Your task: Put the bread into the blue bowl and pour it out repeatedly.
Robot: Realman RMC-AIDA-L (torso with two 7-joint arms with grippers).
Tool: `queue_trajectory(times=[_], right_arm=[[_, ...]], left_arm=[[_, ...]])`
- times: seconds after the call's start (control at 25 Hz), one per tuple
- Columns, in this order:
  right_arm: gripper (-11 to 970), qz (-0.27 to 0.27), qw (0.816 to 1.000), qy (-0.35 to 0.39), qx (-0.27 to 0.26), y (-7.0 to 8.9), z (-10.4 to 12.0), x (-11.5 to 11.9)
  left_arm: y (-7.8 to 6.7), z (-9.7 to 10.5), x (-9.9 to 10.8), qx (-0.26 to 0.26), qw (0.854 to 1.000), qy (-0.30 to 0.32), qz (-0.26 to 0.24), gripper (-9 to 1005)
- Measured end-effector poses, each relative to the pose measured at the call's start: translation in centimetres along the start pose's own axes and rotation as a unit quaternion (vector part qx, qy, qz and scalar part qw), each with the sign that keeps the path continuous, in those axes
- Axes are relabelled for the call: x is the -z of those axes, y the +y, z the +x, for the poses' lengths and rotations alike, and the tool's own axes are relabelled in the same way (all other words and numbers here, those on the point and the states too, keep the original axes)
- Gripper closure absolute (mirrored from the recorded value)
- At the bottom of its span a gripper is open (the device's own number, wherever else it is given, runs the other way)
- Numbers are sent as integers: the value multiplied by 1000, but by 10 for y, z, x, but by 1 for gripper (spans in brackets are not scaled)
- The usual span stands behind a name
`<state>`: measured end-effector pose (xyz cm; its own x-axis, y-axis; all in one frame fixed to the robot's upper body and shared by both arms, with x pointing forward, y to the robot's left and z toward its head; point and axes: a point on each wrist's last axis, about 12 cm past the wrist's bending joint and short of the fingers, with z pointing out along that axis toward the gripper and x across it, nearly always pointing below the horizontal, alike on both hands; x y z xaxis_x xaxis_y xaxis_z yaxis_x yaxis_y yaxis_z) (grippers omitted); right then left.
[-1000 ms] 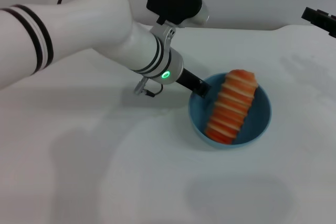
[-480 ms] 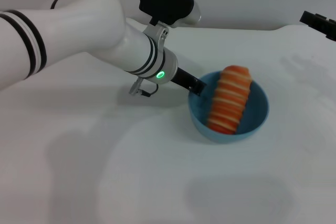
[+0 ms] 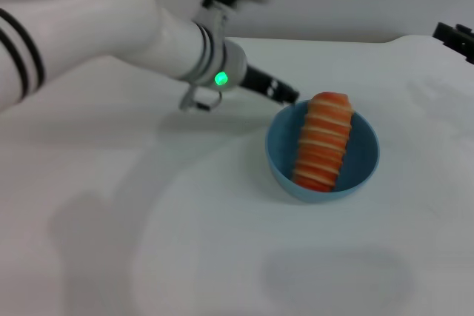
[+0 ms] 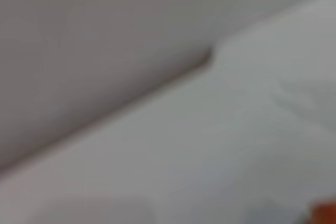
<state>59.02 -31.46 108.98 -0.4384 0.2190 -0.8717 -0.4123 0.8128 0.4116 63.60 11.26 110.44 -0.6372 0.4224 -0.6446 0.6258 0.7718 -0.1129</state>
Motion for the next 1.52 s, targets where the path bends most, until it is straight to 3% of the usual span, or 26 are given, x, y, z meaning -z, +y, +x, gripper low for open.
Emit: queue_trajectory(times=[0.08,0.2,0.4,0.56,0.88,1.04,1.52], right_arm=[[458,14,1000,-9,20,-3,1,2],[455,47,997,-19,56,-12,4,5],[451,109,988,-68,86,-26,18,14],[447,134,980,-108,101,-29,24,19],[440,208,954,-183,111,-34,48,33],[436,226,951,-194,81,-35,61,40],[425,228,954,-188,58,-35,69,41]], left_arm=[[21,-12,20,20,998,-50,-27,602],[33,-14,30,32,994,-96,-51,533],[49,12,34,55,968,-209,-130,405],[46,25,29,55,958,-239,-149,383],[23,63,20,40,920,-343,-187,301],[19,79,14,43,920,-347,-180,260],[14,84,11,36,923,-341,-173,170]])
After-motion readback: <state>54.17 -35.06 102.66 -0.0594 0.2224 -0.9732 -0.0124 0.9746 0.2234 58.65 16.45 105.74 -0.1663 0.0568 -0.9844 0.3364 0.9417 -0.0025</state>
